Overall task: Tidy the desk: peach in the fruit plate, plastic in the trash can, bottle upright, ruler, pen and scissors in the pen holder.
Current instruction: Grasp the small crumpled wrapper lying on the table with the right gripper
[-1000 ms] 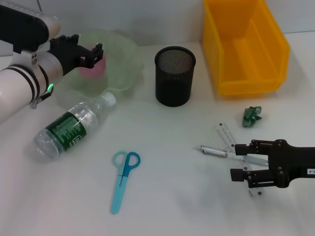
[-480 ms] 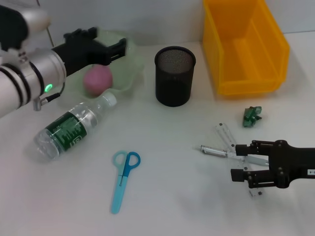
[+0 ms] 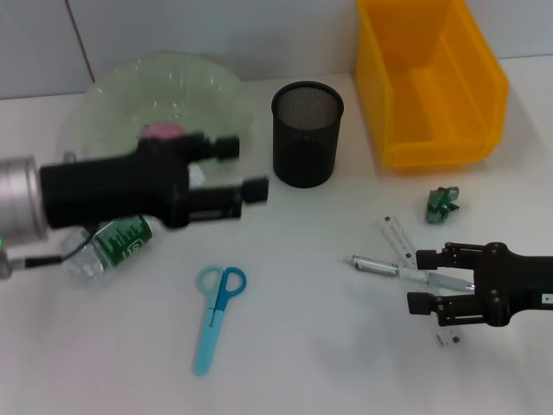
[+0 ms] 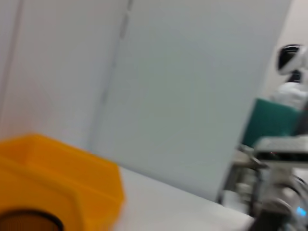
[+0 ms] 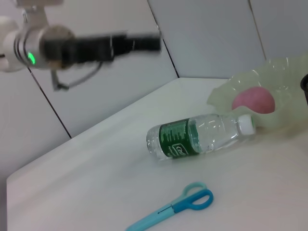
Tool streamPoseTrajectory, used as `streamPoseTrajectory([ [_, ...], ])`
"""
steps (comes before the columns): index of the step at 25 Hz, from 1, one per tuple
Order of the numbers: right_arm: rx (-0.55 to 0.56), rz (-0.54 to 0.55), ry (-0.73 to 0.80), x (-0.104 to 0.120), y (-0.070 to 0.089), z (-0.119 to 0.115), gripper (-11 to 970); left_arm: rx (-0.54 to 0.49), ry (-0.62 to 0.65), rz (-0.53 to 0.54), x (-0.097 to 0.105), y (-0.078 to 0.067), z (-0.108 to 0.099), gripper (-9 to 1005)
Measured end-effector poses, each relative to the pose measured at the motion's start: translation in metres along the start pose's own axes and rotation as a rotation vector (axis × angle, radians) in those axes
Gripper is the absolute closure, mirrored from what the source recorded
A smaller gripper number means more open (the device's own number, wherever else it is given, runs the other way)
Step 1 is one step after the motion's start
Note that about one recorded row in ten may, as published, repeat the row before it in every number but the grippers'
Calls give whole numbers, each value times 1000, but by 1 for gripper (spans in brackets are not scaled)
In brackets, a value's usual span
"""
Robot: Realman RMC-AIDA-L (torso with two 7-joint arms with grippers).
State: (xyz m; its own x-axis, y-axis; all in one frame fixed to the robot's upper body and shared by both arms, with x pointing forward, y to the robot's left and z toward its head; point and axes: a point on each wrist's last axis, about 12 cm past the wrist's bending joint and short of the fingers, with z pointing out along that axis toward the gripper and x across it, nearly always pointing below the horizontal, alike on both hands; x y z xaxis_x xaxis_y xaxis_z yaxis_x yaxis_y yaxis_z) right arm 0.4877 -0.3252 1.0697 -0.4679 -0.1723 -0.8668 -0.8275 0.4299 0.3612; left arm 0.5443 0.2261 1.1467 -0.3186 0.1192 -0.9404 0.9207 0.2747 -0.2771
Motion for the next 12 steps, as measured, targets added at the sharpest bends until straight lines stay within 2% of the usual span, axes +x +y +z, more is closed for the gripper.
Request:
streamPoseTrajectory([
  [3,1,1,-1,0,0,-1,178,68,33,-29,25,1,-8,195],
  [6,4,3,-1,0,0,-1,178,88,64,-21,44,0,-9,196],
  [12,11,3,-5,-1,-1,-3,180,8,94,-12,73,4,-4,197],
])
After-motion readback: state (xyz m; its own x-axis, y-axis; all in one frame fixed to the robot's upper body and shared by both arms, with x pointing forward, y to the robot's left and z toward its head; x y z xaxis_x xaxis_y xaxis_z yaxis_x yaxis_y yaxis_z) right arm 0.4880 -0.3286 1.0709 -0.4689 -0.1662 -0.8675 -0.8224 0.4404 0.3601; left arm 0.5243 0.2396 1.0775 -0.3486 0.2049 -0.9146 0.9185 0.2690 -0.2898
